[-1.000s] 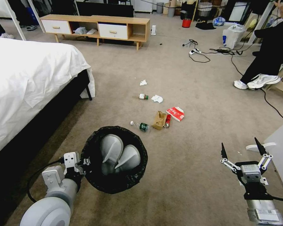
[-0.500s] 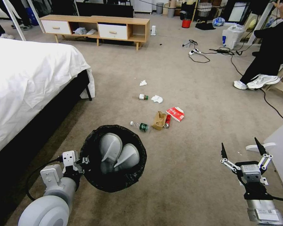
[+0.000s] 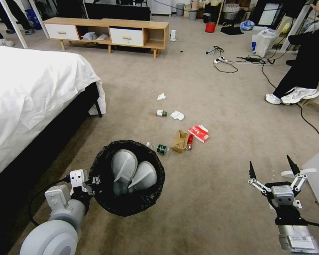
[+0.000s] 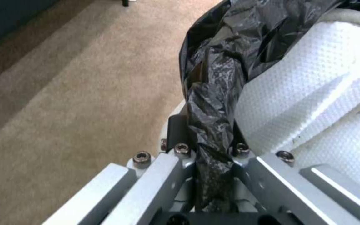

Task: Pick up the trash bin, then pick up the garbage from the floor and place it into the trash bin.

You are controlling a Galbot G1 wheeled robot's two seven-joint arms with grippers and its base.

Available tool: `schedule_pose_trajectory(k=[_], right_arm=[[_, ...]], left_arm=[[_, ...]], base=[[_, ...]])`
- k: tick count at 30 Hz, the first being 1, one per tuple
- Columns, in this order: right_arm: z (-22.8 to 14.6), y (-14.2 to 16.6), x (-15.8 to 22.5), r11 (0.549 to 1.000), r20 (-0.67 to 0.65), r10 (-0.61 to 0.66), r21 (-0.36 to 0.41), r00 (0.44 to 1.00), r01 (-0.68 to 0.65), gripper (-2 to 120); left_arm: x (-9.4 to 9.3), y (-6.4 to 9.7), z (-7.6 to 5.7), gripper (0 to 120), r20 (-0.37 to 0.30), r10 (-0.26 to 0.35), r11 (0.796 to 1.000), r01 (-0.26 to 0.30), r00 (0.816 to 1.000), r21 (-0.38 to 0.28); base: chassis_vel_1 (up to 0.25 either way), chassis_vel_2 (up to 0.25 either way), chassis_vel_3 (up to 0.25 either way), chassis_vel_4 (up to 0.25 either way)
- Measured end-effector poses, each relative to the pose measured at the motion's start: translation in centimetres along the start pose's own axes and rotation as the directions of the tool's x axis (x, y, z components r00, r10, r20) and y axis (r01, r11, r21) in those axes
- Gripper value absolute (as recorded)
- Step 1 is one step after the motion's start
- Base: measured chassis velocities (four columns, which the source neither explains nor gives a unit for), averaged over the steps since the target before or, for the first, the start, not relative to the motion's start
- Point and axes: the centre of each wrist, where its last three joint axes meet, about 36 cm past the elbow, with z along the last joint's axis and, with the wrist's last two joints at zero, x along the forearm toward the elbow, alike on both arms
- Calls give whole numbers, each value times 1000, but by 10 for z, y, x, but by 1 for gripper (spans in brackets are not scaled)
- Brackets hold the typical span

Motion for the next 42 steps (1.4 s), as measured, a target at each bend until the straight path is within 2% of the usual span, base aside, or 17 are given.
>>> schedule_pose_trajectory(k=[25,42], right_arm=[[0,1,1,1000,-3,1,1,1000,-1,100],[2,3,1,1000,-7,4,0,1000,-4,100]], left_arm=[[0,0,0,2,1,1,1000,-1,1000,2],[0,0,1,2,-1,-1,1000,1,1000,3]], base=[[-162,168,167,-164],[-237,235,242,-242]])
